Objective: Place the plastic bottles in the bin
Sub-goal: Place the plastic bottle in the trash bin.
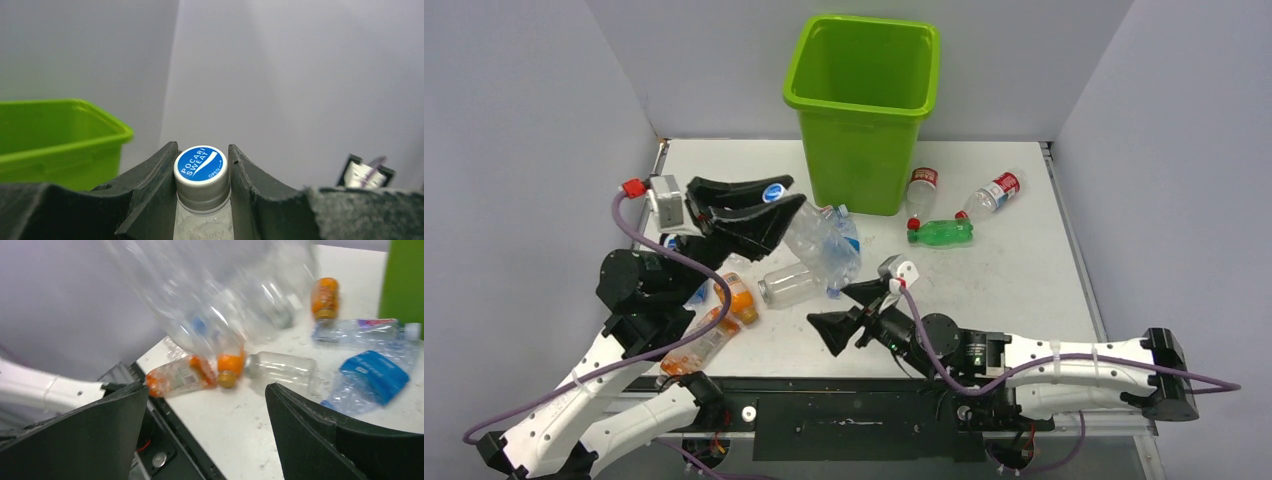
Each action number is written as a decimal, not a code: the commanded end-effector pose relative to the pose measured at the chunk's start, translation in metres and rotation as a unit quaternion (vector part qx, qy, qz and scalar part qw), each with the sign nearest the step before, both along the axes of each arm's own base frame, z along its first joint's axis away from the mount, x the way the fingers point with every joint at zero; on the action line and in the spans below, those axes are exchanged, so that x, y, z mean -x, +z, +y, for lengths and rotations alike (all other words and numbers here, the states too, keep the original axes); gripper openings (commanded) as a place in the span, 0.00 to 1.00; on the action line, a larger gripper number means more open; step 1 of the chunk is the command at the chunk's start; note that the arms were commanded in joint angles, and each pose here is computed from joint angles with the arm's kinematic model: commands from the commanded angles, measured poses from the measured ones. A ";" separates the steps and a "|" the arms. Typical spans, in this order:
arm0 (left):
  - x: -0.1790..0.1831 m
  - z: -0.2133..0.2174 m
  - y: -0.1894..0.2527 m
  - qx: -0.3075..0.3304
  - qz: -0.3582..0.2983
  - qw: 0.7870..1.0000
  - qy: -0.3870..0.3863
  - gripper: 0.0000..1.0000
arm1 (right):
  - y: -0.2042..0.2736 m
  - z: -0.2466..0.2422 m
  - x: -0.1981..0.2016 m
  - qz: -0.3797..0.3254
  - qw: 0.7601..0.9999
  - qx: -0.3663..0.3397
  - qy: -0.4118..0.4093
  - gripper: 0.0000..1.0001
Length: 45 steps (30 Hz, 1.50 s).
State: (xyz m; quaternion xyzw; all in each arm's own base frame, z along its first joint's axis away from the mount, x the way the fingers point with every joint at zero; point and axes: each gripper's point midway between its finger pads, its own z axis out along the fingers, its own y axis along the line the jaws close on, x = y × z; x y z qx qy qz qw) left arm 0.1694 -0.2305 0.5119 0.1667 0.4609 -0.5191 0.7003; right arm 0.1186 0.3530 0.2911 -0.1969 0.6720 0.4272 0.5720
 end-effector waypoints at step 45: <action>-0.262 -0.083 0.146 0.092 -0.261 0.930 0.243 0.00 | -0.062 -0.130 -0.067 0.011 0.985 0.040 -0.170 0.90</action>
